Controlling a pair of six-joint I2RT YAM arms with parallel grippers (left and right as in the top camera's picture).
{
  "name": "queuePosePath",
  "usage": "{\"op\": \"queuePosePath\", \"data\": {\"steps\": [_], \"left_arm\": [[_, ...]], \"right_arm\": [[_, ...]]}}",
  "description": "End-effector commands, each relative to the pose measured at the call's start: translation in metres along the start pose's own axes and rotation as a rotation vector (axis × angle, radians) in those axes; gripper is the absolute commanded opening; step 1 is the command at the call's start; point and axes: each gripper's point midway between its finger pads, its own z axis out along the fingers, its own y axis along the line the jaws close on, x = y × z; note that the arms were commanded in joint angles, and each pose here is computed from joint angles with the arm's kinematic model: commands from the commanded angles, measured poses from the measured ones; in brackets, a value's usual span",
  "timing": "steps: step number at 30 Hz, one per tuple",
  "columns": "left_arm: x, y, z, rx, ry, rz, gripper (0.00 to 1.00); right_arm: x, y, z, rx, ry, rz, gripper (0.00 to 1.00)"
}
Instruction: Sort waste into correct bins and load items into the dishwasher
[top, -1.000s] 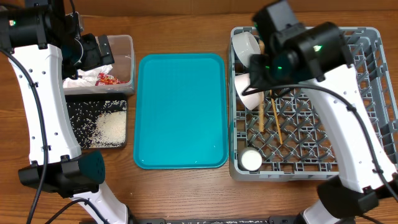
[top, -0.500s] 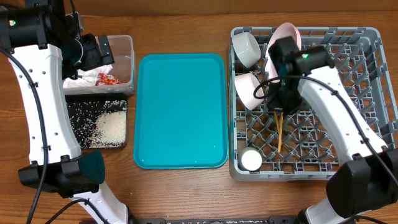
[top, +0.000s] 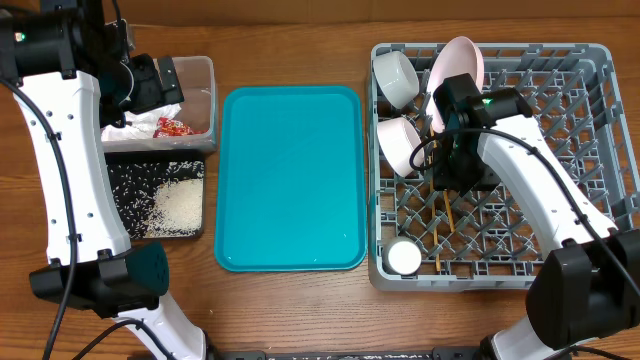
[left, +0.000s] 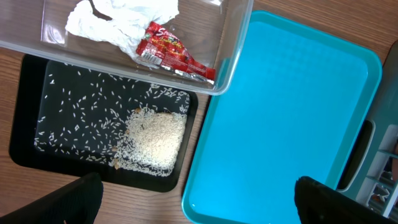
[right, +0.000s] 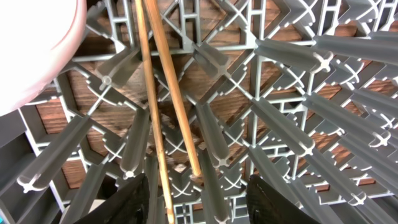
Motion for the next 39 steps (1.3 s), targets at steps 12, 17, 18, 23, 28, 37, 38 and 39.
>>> {"op": "queuePosePath", "data": {"steps": [12, 17, 18, 23, 28, 37, 38, 39], "left_arm": [[-0.001, -0.001, -0.004, 0.005, -0.012, 0.013, 1.0], [-0.001, -0.001, -0.004, 0.005, -0.012, 0.013, 1.0], [-0.001, -0.001, -0.004, 0.005, -0.012, 0.013, 1.0], [-0.001, -0.001, -0.004, 0.005, -0.012, 0.013, 1.0], [-0.001, -0.001, -0.004, 0.005, -0.012, 0.013, 1.0], [-0.001, -0.001, -0.004, 0.005, -0.012, 0.013, 1.0], [-0.001, -0.001, -0.004, 0.005, -0.012, 0.013, 1.0], [-0.001, -0.001, -0.004, 0.005, -0.012, 0.013, 1.0]], "right_arm": [[0.004, 0.022, -0.16, -0.174, -0.337, -0.065, 0.5], [0.046, 0.03, -0.228, -0.298, -0.454, -0.143, 1.0], [0.051, 0.031, -0.237, -0.322, -0.481, -0.152, 1.0], [0.077, 0.024, -0.263, -0.407, -0.556, -0.167, 1.0], [0.091, 0.007, -0.278, -0.408, -0.636, -0.146, 1.0], [0.059, -0.059, -0.323, -0.228, -0.986, 0.095, 1.0], [0.057, -0.066, -0.326, -0.228, -1.013, 0.127, 1.0], [0.056, -0.073, -0.328, -0.234, -1.044, 0.163, 1.0]]}}
